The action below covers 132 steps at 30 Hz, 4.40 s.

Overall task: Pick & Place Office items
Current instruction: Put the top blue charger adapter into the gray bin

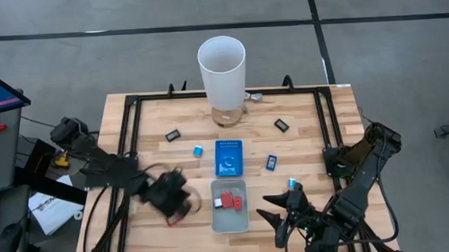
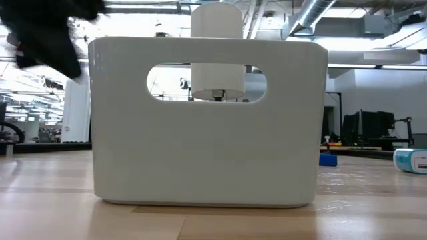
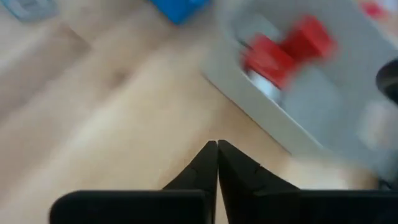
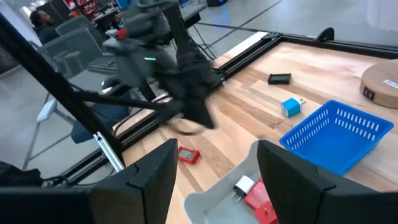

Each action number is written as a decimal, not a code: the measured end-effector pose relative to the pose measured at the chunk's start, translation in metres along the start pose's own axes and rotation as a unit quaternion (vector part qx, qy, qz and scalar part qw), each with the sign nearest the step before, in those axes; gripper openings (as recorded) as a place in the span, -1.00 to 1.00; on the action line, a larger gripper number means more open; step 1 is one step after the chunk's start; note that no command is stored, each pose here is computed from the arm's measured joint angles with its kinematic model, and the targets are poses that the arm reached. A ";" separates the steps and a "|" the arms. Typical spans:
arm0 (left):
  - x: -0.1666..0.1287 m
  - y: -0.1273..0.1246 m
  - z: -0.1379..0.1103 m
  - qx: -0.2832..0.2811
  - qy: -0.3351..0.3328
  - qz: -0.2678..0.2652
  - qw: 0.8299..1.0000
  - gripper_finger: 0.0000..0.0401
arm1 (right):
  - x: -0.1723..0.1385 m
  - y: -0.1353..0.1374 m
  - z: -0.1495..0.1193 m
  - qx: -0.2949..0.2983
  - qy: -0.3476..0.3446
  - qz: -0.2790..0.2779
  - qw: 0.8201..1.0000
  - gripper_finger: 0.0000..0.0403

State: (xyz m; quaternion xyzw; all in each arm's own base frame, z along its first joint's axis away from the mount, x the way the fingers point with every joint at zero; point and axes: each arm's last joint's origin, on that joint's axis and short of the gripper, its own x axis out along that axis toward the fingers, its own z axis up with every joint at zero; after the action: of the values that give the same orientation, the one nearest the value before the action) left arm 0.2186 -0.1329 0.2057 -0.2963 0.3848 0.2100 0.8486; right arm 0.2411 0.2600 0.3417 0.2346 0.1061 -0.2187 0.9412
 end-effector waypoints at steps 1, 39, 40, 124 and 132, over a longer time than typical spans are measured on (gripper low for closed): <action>0.008 0.004 0.010 -0.003 0.001 0.014 1.000 -0.90 | 0.001 0.000 0.001 0.004 -0.001 0.000 1.000 0.06; 0.107 0.098 0.102 -0.083 -0.013 0.228 0.970 0.44 | -0.002 0.004 0.001 0.021 -0.005 0.010 1.000 0.06; 0.108 0.099 0.103 -0.085 -0.014 0.230 0.969 0.43 | -0.002 0.004 0.001 0.021 -0.005 0.010 1.000 0.06; 0.073 -0.045 0.066 0.220 -0.003 -0.116 0.969 -0.28 | 0.001 0.012 0.007 0.041 -0.026 0.025 0.999 0.06; 0.073 -0.045 0.069 0.220 -0.005 -0.132 0.967 -0.19 | 0.001 0.012 0.007 0.045 -0.026 0.025 0.998 0.06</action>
State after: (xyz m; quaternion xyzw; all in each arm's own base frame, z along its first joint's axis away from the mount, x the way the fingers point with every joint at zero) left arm 0.3269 -0.1107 0.2010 -0.1498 0.3747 0.0079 0.9149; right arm 0.2478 0.2659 0.3524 0.2736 0.0657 -0.2056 0.9373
